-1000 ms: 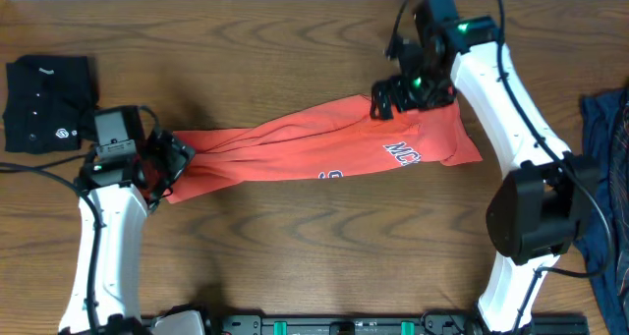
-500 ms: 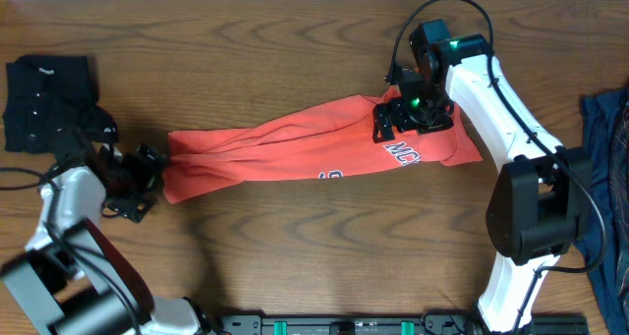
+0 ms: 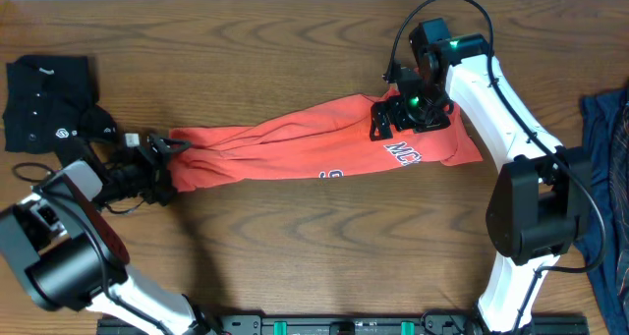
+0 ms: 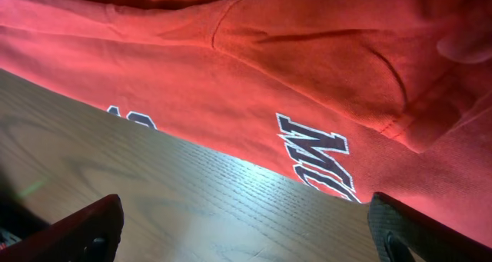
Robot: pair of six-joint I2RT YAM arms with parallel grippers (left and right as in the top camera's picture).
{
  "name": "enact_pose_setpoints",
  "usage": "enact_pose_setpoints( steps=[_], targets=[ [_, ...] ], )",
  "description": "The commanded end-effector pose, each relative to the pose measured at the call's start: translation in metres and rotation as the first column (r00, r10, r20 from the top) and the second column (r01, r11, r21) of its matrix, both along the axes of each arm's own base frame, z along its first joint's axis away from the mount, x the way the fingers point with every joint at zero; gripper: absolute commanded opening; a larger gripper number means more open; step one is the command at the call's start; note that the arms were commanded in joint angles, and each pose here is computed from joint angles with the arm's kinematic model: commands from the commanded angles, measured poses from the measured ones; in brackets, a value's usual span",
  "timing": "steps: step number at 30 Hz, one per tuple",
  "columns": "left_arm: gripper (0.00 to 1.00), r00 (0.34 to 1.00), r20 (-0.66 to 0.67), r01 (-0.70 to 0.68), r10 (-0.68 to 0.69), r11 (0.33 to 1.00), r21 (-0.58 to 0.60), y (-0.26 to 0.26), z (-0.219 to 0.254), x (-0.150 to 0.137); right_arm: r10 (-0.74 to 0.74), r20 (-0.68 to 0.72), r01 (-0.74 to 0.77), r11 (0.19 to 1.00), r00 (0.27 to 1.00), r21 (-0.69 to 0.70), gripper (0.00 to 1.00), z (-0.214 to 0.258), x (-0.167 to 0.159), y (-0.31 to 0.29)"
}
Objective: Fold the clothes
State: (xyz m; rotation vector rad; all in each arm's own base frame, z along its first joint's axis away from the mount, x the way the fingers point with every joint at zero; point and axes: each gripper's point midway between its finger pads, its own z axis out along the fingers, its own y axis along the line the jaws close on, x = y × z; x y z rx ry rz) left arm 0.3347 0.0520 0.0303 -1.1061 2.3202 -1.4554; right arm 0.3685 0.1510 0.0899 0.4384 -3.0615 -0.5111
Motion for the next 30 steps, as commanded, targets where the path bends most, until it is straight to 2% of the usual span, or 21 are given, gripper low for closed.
enact_pose_setpoints(
  steps=[1, 6, 9, 11, 13, 16, 17, 19, 20, 21, 22, 30],
  targets=[
    [0.98, 0.996, -0.086, 0.03, -0.033, 0.999, -0.035, -0.012, -0.04, -0.019, -0.002, 0.037, 0.0, 1.0, 0.999, 0.029, 0.99, 0.015, 0.004, 0.006],
    [0.98, 0.997, -0.069, 0.032, -0.036, 0.998, -0.051, -0.013, -0.042, -0.016, -0.002, 0.047, 0.0, 1.0, 0.999, 0.031, 0.99, 0.019, 0.007, 0.006],
    [0.89, 0.999, -0.011, 0.032, -0.033, 0.996, -0.083, -0.016, -0.034, -0.008, -0.002, 0.052, 0.0, 0.999, 0.999, 0.033, 0.99, 0.02, 0.008, 0.007],
    [0.88, 0.999, -0.013, 0.028, -0.03, 0.995, -0.1, -0.018, -0.032, -0.005, -0.002, 0.054, 0.0, 0.999, 0.999, 0.034, 0.99, 0.022, 0.009, 0.007],
    [0.74, 0.999, -0.016, 0.03, -0.031, 0.994, -0.102, -0.019, -0.031, -0.005, -0.002, 0.052, 0.0, 0.999, 0.999, 0.033, 0.99, 0.024, 0.008, 0.007],
    [0.41, 1.0, -0.009, 0.027, -0.028, 0.995, -0.096, -0.017, -0.031, -0.004, -0.002, 0.048, 0.0, 1.0, 0.999, 0.031, 0.99, 0.026, 0.007, 0.006],
    [0.37, 1.0, -0.001, 0.024, -0.024, 0.996, -0.091, -0.015, -0.031, -0.003, -0.001, 0.048, 0.0, 1.0, 0.999, 0.031, 0.99, 0.028, 0.007, 0.006],
    [0.33, 1.0, 0.01, 0.023, -0.022, 0.996, -0.083, -0.012, -0.03, 0.0, -0.001, 0.049, 0.0, 0.999, 0.999, 0.032, 0.99, 0.028, 0.007, 0.006],
    [0.26, 1.0, 0.008, 0.019, -0.019, 0.996, -0.084, -0.011, -0.029, 0.002, -0.001, 0.049, 0.0, 0.999, 0.999, 0.032, 0.99, 0.029, 0.007, 0.006],
    [0.13, 1.0, 0.005, 0.015, -0.015, 0.996, -0.086, -0.011, -0.029, 0.002, -0.001, 0.047, 0.0, 1.0, 0.999, 0.031, 0.99, 0.03, 0.006, 0.006],
    [0.08, 1.0, 0.0, 0.011, -0.011, 0.996, -0.09, -0.01, -0.028, 0.003, -0.001, 0.047, 0.0, 1.0, 0.999, 0.031, 0.99, 0.03, 0.006, 0.006],
    [0.07, 0.999, 0.026, 0.023, -0.021, 0.998, -0.052, -0.01, -0.008, 0.007, -0.001, 0.053, -0.001, 0.999, 0.999, 0.032, 0.99, 0.031, 0.008, 0.007]
  ],
)
